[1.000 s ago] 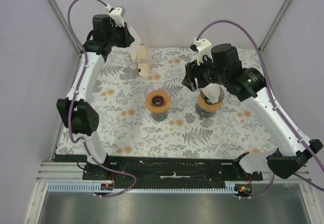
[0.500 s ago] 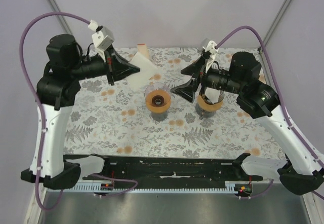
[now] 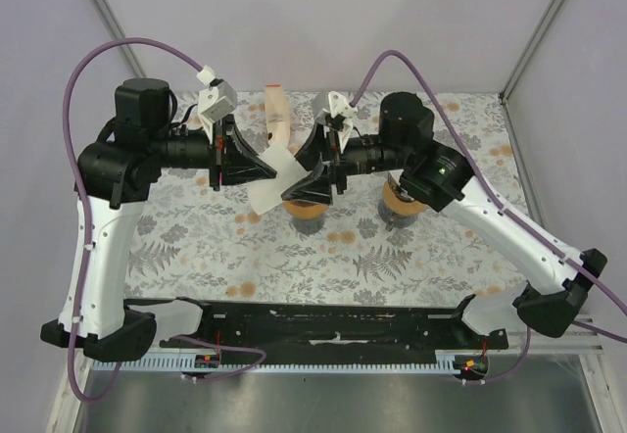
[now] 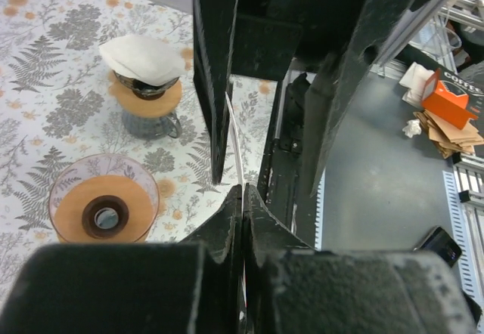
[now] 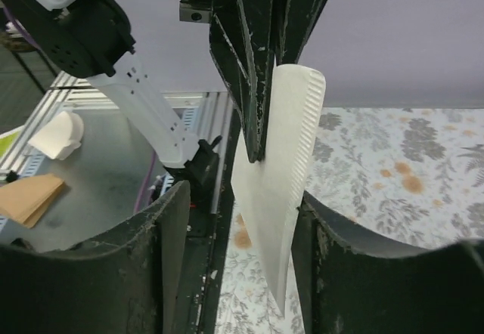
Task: Place the coffee filter in the dripper
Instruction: Pick up the coffee filter from the coffee filter holder, then place the coffee filter in the coffee dripper.
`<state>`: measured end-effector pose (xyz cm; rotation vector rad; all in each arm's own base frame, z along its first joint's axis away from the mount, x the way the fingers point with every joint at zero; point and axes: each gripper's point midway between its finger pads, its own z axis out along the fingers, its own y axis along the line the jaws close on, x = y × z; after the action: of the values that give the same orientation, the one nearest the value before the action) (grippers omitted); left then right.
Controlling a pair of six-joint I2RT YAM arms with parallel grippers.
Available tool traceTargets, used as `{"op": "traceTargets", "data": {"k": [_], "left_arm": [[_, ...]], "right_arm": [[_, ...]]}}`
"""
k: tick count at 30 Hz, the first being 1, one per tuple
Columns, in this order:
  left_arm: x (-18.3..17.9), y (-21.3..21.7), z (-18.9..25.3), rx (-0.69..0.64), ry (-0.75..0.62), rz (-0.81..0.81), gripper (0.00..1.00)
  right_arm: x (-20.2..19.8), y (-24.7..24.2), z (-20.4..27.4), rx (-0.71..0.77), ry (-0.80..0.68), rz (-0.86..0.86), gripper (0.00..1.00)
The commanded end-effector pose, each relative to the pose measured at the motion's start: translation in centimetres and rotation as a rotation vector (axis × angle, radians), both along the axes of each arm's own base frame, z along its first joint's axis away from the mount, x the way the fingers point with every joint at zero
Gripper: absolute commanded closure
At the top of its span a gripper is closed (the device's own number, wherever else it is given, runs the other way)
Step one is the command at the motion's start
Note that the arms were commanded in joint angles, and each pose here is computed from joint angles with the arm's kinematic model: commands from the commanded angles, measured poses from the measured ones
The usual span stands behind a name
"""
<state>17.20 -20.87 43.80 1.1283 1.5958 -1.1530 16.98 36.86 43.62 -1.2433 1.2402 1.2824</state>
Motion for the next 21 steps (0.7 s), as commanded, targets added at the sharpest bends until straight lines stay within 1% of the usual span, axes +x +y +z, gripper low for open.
{"op": "traceTargets", "data": {"k": [1, 4, 5, 6, 7, 8, 9, 10, 11, 13, 15, 18, 20, 21], "left_arm": [[-2.7, 0.0, 1.4, -0.039, -0.042, -0.092, 0.98], [-3.3, 0.0, 1.6, -0.051, -0.039, -0.108, 0.98], [-3.5, 0.0, 1.7, -0.056, -0.033, -0.118, 0.98], [-3.5, 0.0, 1.7, -0.057, -0.028, -0.117, 0.96], [-3.6, 0.0, 1.7, -0.056, -0.023, -0.113, 0.79], [-3.4, 0.1, 1.5, -0.046, -0.021, -0.094, 0.53], [-3.3, 0.3, 1.4, -0.031, -0.024, -0.074, 0.35], [-3.3, 0.5, 1.4, -0.014, -0.058, -0.059, 0.22], [-3.4, 0.9, 1.1, 0.016, -0.074, -0.044, 0.17], [-3.7, 1.6, 1.7, 0.051, -0.14, -0.027, 0.17], [-4.2, 1.9, 2.7, 0.055, -0.216, -0.029, 0.27], [-4.9, 2.0, 3.1, 0.045, -0.275, -0.051, 0.44], [-4.7, 1.9, 2.7, 0.048, -0.271, -0.056, 0.55], [-4.7, 1.8, 2.3, 0.043, -0.255, -0.066, 0.57]], "right_arm": [[-1.6, 0.5, 1.9, 0.036, -0.053, 0.108, 0.55], [-1.6, 0.5, 1.4, 0.024, -0.065, 0.111, 0.94], [-1.8, 0.4, 1.2, 0.02, -0.066, 0.12, 1.0], [-2.1, 0.1, 1.1, 0.017, -0.074, 0.129, 1.0], [-2.3, -0.2, 0.8, 0.006, -0.078, 0.135, 1.0], [-2.6, -0.6, 0.5, -0.003, -0.086, 0.139, 1.0], [-2.7, -1.1, 0.2, -0.01, -0.103, 0.139, 1.0], [-3.0, -1.8, 0.0, -0.017, -0.114, 0.136, 1.0], [-3.3, -2.7, 0.0, -0.019, -0.13, 0.132, 1.0], [-4.1, -3.8, -0.5, -0.025, -0.155, 0.152, 1.0], [-5.0, -4.6, -0.7, -0.031, -0.168, 0.171, 1.0], [-5.4, -4.9, -0.9, -0.038, -0.164, 0.172, 1.0], [-5.5, -4.9, -0.8, -0.036, -0.156, 0.177, 1.0], [-5.5, -4.8, -0.6, -0.034, -0.157, 0.18, 1.0]]}}
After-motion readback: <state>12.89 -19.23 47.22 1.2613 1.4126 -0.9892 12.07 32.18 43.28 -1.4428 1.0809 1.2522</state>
